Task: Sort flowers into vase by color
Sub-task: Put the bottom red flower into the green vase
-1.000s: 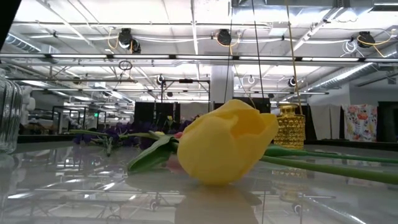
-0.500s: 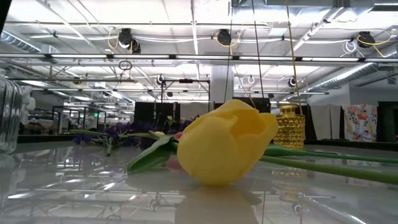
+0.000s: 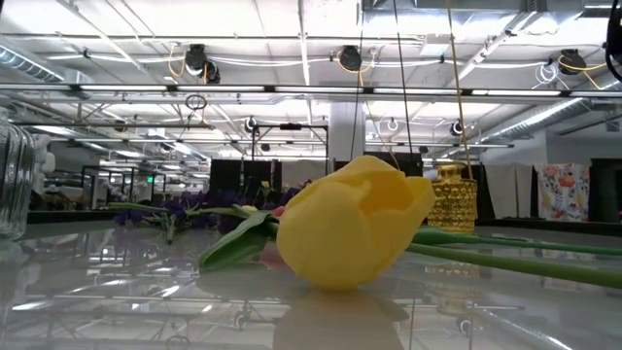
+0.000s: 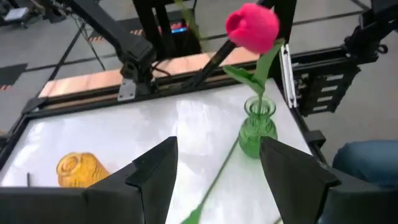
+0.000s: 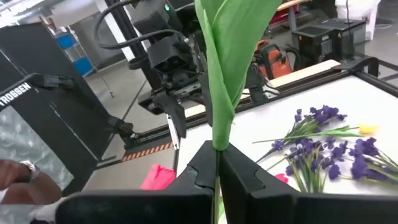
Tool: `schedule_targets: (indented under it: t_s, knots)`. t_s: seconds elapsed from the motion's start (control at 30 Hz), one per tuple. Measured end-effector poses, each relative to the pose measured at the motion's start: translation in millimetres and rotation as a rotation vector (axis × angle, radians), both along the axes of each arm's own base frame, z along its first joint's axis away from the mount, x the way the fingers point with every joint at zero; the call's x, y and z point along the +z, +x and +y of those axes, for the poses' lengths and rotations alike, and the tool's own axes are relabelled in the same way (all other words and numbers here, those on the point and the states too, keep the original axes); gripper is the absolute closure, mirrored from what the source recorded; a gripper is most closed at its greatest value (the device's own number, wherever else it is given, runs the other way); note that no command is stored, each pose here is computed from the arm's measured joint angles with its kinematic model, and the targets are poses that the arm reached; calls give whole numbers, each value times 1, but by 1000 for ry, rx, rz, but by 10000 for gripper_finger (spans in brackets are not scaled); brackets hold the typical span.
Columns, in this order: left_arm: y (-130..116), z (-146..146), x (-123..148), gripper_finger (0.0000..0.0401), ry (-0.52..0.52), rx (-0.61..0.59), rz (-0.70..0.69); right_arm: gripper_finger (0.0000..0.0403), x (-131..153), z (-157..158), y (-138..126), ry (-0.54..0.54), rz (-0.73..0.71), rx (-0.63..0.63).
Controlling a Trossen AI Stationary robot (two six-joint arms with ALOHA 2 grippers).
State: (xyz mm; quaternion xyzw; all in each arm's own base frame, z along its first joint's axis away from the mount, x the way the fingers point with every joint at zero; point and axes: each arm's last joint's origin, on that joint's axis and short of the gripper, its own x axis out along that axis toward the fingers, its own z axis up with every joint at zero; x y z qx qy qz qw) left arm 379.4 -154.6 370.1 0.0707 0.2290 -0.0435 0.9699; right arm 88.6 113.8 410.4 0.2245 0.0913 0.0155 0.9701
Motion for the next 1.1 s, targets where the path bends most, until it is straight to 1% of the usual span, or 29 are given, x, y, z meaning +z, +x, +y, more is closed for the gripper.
schedule_targets:
  t_s: [0.17,0.33,0.53,0.77,0.87,1.0,1.1]
  knots:
    - [1,2,-11,169,10,41,72,403,-6,20,5,-14,0,-28]
    - [6,-1,-25,169,36,47,132,403,-16,41,9,-5,16,-51]
    - [4,-7,-28,169,21,48,140,402,-30,66,10,1,26,-72]
    - [-1,-18,-28,169,29,25,143,402,-50,98,8,-106,41,-45]
    - [-2,-21,-28,169,29,18,143,402,-58,108,7,-184,34,-41]
    - [-2,-21,-28,169,39,34,137,402,-67,119,4,-288,13,-52]
    - [-2,-21,-28,169,27,47,135,402,-71,125,2,-319,2,-57]
